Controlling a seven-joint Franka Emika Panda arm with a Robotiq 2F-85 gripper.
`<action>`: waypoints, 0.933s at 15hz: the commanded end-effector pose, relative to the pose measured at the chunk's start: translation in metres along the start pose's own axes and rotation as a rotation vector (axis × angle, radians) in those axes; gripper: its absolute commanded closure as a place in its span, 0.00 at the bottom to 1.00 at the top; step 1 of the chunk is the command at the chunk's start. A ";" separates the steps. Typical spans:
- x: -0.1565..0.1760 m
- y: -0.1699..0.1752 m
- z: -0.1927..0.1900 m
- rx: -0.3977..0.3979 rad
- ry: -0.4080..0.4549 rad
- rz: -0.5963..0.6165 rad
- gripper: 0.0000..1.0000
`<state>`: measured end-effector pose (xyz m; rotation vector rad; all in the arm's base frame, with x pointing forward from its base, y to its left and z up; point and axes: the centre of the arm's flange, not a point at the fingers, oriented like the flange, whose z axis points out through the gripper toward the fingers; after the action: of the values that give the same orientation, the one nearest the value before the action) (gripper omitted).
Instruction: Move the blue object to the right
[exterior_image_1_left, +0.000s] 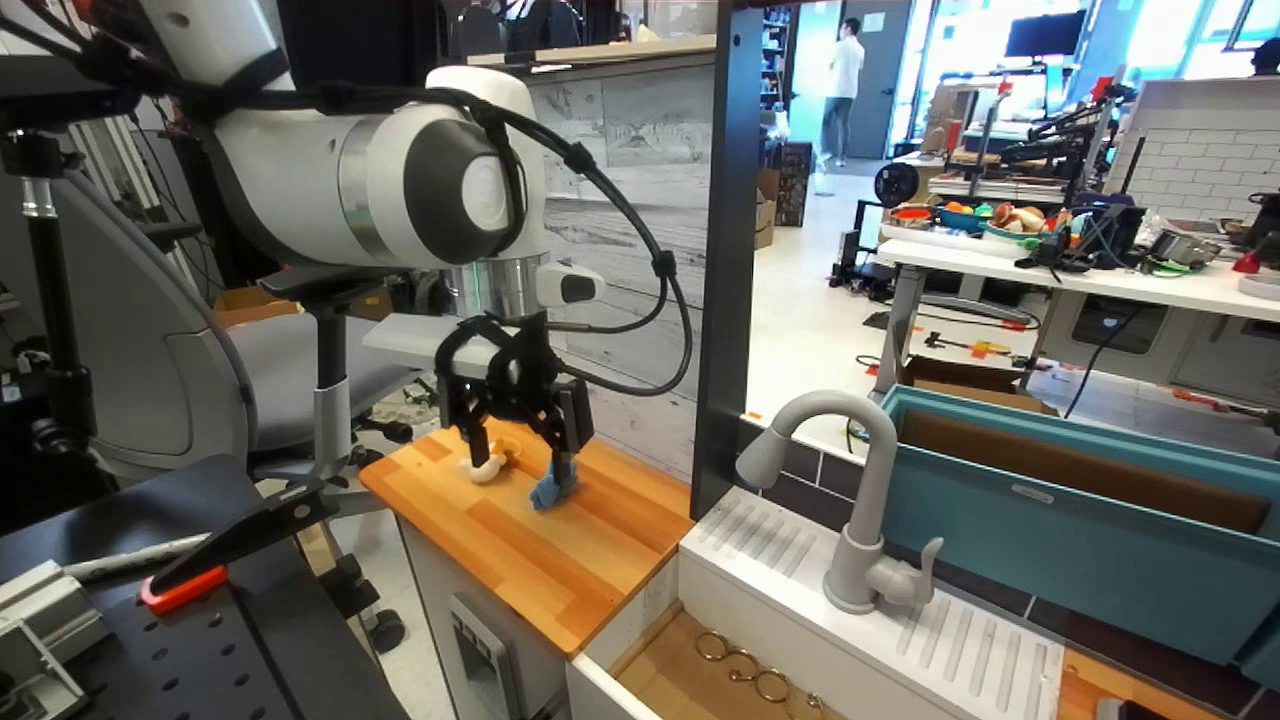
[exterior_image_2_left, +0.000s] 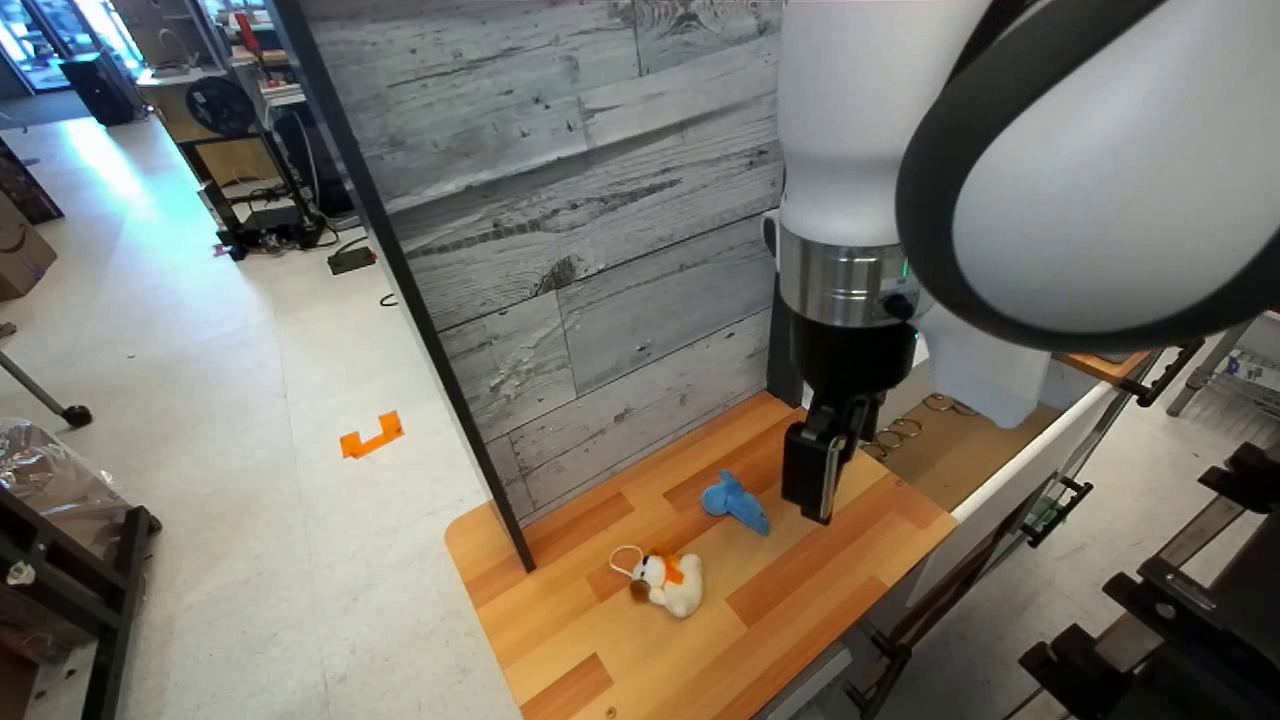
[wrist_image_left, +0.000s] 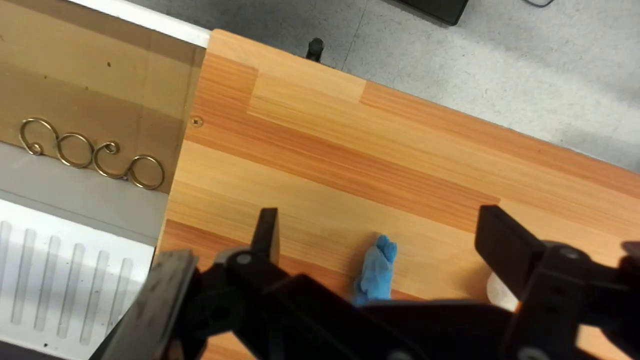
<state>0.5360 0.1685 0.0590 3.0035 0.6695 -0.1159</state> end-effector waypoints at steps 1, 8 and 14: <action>0.021 -0.004 0.022 -0.023 -0.009 0.012 0.00; 0.037 0.000 0.049 -0.030 -0.001 0.066 0.00; 0.046 0.000 0.071 -0.012 -0.023 0.057 0.00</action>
<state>0.5610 0.1766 -0.0058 2.9920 0.5856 -0.1231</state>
